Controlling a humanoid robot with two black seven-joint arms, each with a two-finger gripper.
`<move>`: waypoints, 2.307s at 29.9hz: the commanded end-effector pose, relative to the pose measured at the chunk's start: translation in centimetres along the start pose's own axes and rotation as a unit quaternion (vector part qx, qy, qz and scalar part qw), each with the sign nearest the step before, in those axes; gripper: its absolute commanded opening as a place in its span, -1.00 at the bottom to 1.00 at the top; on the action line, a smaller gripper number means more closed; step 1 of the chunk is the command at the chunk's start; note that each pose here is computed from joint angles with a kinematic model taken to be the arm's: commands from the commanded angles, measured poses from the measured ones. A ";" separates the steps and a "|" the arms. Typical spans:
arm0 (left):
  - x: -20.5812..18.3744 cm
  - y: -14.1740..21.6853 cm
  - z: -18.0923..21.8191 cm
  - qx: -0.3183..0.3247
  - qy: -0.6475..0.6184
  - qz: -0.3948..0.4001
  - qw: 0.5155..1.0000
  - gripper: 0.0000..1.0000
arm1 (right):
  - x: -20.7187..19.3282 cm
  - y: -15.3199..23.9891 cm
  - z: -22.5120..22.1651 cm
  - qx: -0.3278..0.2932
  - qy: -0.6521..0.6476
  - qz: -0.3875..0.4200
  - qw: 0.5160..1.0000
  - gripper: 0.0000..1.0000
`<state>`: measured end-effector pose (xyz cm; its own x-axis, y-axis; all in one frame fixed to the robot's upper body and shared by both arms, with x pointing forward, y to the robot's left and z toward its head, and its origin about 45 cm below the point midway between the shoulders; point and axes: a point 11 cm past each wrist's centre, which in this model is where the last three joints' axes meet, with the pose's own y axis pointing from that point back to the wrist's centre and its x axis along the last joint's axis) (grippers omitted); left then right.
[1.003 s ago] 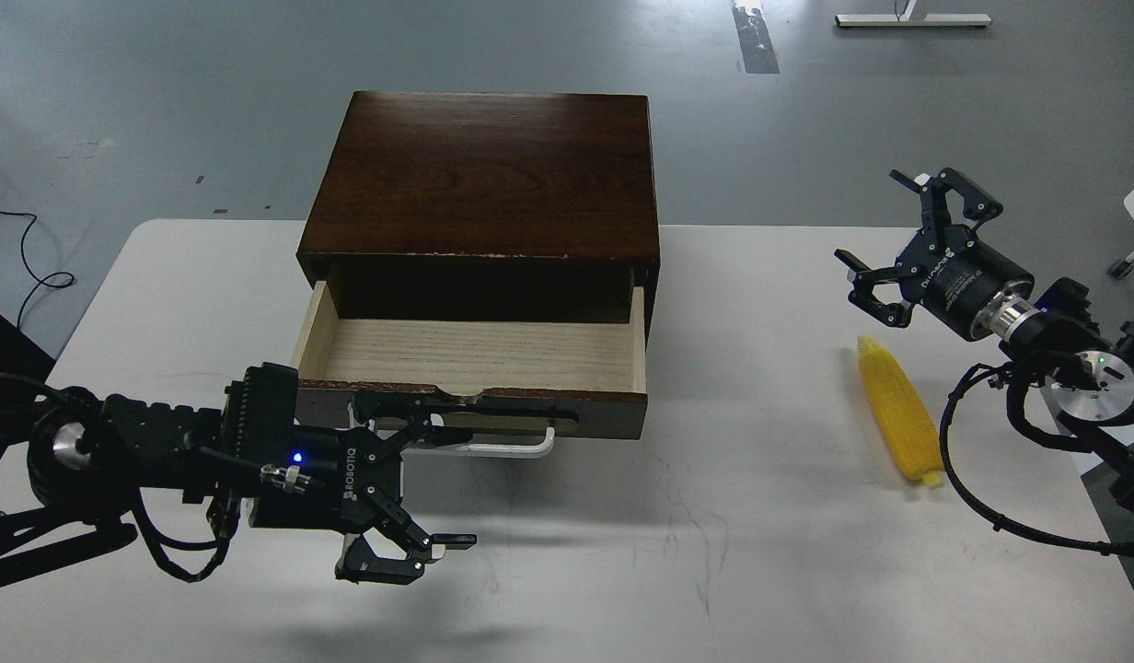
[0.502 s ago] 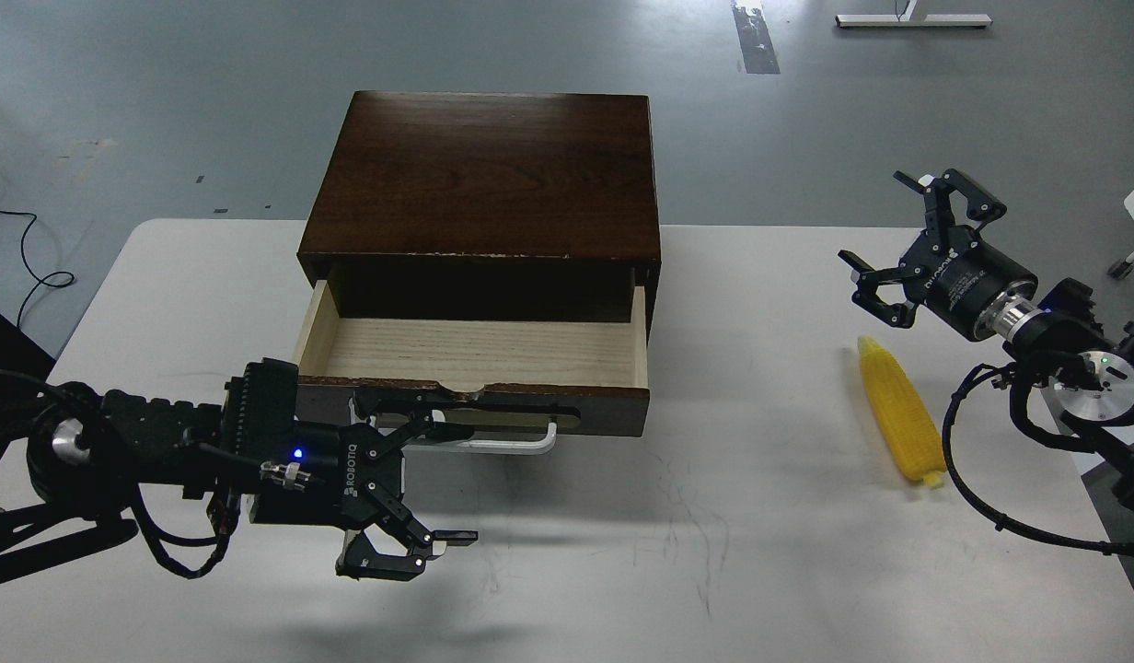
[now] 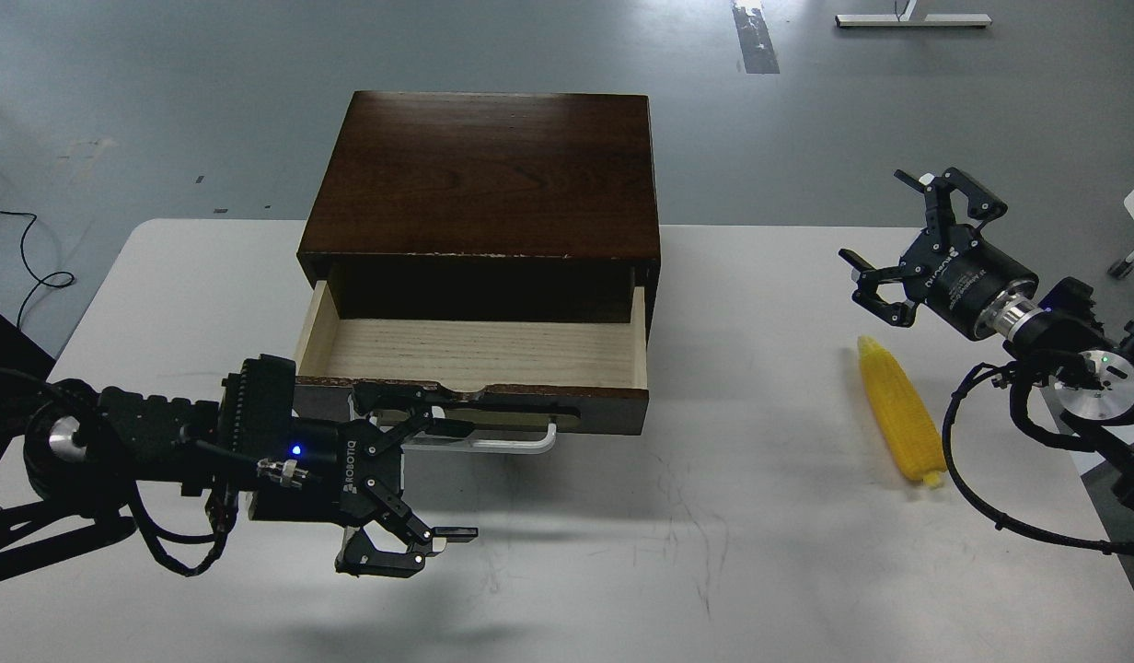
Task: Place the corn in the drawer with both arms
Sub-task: 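Release the handle and retract the left gripper to the side, then lower the right gripper onto the yellow corn and grasp it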
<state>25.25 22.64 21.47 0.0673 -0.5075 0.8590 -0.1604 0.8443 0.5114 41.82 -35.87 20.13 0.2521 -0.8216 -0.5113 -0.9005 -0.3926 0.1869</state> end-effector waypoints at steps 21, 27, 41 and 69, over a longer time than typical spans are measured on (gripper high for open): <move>8.2 6.5 -5.2 0.116 -0.119 0.079 0.983 0.95 | 0.1 0.0 -0.2 0.000 0.004 0.002 1.000 1.00; 10.5 8.3 -7.4 0.160 -0.041 0.155 0.974 0.96 | -0.4 -0.2 -0.1 -0.006 0.016 -0.007 1.000 1.00; 5.7 17.4 -20.4 0.311 0.526 0.560 0.560 0.96 | -0.7 0.2 -0.1 -0.032 0.074 -0.020 0.997 1.00; -6.4 18.6 -20.6 0.274 0.728 0.504 0.376 0.96 | 4.1 8.3 -1.4 -0.226 0.743 -0.056 0.628 1.00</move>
<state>42.14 45.08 26.07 0.1067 0.9907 -0.0843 -0.9785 0.1197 0.1680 36.59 -42.80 21.97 0.6501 -0.2446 0.7194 -0.7560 -0.3038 0.5798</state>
